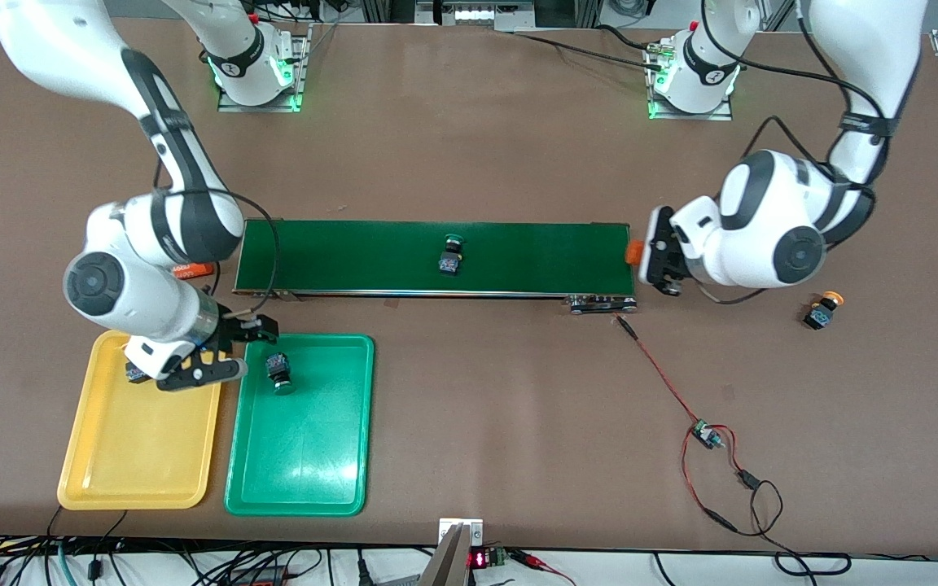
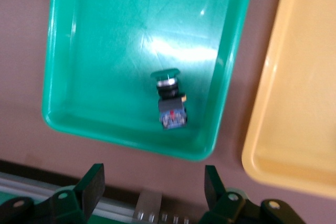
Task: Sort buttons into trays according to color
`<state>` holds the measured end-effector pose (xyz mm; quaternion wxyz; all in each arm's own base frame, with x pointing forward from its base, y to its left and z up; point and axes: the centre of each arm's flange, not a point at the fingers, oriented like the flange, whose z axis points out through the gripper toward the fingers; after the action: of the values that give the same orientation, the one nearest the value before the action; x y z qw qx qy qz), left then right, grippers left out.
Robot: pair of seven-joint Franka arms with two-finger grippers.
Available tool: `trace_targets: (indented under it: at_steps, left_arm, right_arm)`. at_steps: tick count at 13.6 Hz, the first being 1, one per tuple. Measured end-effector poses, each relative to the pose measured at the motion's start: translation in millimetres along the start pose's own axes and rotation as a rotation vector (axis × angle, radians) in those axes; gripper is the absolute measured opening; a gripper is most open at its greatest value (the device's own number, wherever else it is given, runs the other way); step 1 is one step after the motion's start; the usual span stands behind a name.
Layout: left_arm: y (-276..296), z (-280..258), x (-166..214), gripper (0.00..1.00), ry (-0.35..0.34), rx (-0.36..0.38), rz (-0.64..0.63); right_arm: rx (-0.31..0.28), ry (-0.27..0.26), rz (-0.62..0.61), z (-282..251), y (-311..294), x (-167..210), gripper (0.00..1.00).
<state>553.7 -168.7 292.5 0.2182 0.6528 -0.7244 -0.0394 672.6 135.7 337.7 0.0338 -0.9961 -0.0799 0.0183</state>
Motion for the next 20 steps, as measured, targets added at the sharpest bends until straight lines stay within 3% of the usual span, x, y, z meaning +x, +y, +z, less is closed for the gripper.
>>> trace_targets:
  at_steps: [5,8,10,13,16,18,19,20]
  left_arm:
    - [-2.4,26.4,54.5,0.50,0.011,0.051,-0.104]
    - [-9.1,48.3,55.2,0.50,0.015,0.047,-0.119]
    - [-12.8,64.9,50.9,0.50,0.016,0.020,-0.127]
    - [-14.1,71.7,51.5,0.50,0.017,0.013,-0.126]
    - [-15.7,59.1,55.9,0.74,0.021,0.044,-0.117]
    - [-18.6,19.8,53.5,0.96,0.034,0.121,-0.126]
    - [-20.5,-9.2,40.9,1.00,0.046,0.171,-0.148]
    - [-21.5,-37.8,16.9,1.00,0.059,0.218,-0.190]
  right_arm:
    - [-0.026,-0.071,0.197,-56.8,-39.6,-29.0,0.85]
    - [-0.024,-0.079,0.244,-55.5,-81.7,-36.7,0.85]
    - [-0.020,-0.061,0.238,-49.1,-96.5,-37.8,0.85]
    - [0.004,0.012,0.217,-25.6,-110.8,-38.6,0.86]
    - [0.015,0.044,0.207,-2.5,-132.0,-47.7,0.86]
    - [0.012,0.035,0.194,4.8,-147.9,-55.5,0.89]
    - [0.010,0.029,0.195,7.7,-154.0,-58.8,0.90]
    - [0.008,0.023,0.196,10.7,-157.3,-61.4,0.98]
